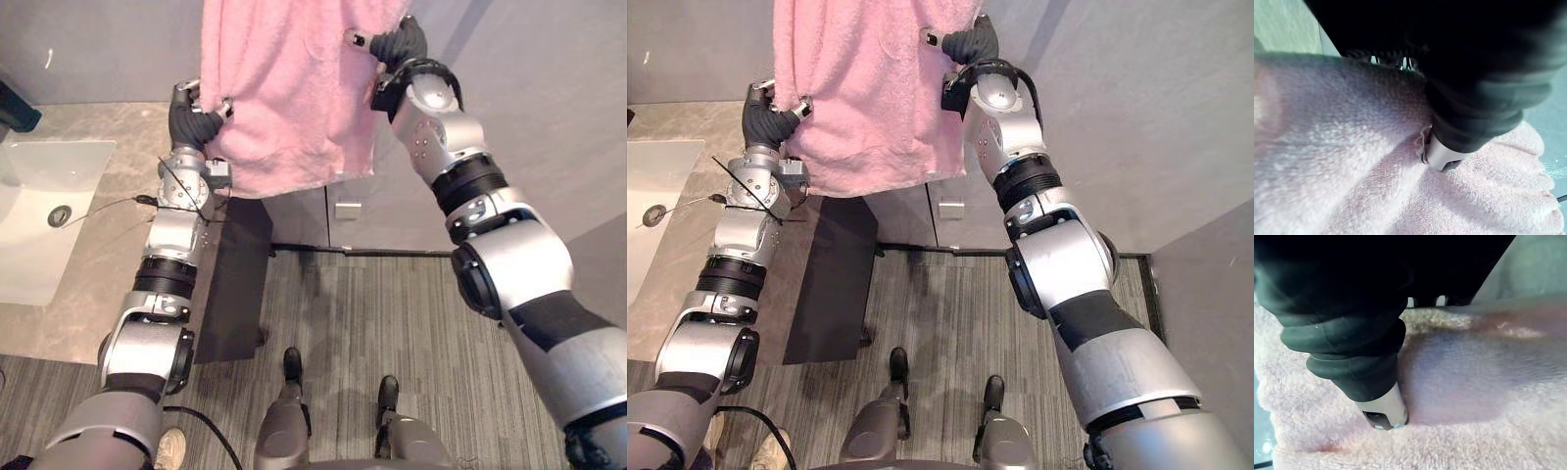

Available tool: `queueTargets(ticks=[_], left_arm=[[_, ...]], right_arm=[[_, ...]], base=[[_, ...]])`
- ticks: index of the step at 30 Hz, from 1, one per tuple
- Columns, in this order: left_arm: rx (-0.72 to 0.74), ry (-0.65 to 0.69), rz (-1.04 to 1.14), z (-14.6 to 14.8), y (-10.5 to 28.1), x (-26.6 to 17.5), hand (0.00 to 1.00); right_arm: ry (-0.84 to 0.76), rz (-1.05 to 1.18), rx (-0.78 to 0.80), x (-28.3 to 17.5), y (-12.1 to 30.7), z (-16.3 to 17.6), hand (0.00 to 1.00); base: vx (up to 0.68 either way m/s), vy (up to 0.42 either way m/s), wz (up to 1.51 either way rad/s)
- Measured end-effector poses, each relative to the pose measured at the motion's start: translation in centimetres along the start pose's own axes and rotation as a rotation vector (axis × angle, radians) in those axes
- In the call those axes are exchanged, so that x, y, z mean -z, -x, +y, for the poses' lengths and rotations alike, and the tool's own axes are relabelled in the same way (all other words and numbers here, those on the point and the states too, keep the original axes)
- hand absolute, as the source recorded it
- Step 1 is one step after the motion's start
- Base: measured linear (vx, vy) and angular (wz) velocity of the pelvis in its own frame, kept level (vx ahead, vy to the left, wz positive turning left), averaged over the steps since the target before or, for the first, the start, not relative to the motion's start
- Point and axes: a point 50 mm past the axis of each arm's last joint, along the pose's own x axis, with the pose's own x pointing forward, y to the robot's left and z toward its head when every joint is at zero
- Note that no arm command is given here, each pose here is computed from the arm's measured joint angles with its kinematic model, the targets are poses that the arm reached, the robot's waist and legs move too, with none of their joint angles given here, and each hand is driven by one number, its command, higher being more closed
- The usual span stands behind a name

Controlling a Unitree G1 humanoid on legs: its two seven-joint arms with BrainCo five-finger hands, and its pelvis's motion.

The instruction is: Organize washtable

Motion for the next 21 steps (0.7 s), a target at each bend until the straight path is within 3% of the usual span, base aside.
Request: queueTargets(ticks=[12, 21], left_arm=[[0.013, -0.041, -0.017, 1.0, 0.8, 0.1, 1.0], [0.057, -0.054, -0.004, 0.3, 1.0, 0.5, 1.0]], right_arm=[[0.206, -0.052, -0.045, -1.2, 0.0, -1.4, 1.0], [0.235, -0.09, -0.058, -2.1, 0.0, -1.8, 1.0]], base=[[0.0, 0.001, -0.01], [0.02, -0.007, -0.05]])
